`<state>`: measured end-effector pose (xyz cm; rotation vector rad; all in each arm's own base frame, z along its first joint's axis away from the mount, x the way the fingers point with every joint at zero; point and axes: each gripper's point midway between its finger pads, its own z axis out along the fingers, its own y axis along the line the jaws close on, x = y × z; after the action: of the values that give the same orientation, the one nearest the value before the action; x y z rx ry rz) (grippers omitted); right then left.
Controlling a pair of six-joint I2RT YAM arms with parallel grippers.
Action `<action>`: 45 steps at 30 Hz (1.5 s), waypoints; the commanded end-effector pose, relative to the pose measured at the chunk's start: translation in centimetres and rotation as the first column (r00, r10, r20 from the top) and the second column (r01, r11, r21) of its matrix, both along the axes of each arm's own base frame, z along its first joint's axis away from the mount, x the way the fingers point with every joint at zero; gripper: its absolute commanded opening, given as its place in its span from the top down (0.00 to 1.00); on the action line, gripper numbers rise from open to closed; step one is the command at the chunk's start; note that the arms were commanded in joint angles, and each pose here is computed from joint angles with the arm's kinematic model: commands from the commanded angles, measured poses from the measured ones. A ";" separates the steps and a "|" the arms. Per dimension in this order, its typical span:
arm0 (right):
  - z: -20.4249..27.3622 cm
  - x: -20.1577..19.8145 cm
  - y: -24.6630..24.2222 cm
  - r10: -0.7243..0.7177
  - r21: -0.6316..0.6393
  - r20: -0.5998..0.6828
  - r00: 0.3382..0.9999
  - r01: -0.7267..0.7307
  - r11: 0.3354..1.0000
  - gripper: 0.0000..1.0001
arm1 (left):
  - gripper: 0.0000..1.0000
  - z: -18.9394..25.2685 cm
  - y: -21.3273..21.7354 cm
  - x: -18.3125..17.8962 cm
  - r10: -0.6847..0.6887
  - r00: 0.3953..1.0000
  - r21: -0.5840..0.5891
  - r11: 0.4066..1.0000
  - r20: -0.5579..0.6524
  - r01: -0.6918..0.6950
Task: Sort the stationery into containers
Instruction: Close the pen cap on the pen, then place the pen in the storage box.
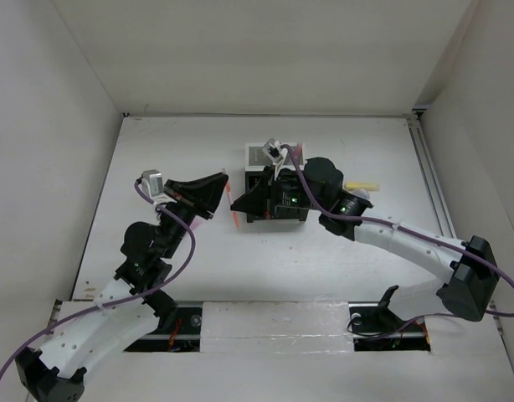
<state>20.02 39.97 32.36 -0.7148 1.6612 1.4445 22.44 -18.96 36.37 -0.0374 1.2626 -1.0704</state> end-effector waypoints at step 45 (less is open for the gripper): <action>-3.1 25.0 -14.8 -0.481 0.115 0.457 0.748 0.486 0.866 1.00 | 0.00 0.9 6.9 -4.4 0.172 0.976 0.227 0.964 -0.137 -0.138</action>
<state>46.26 23.44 24.31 -0.4236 1.5594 0.7412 18.67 -12.20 35.44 -0.0808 1.5411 -0.7790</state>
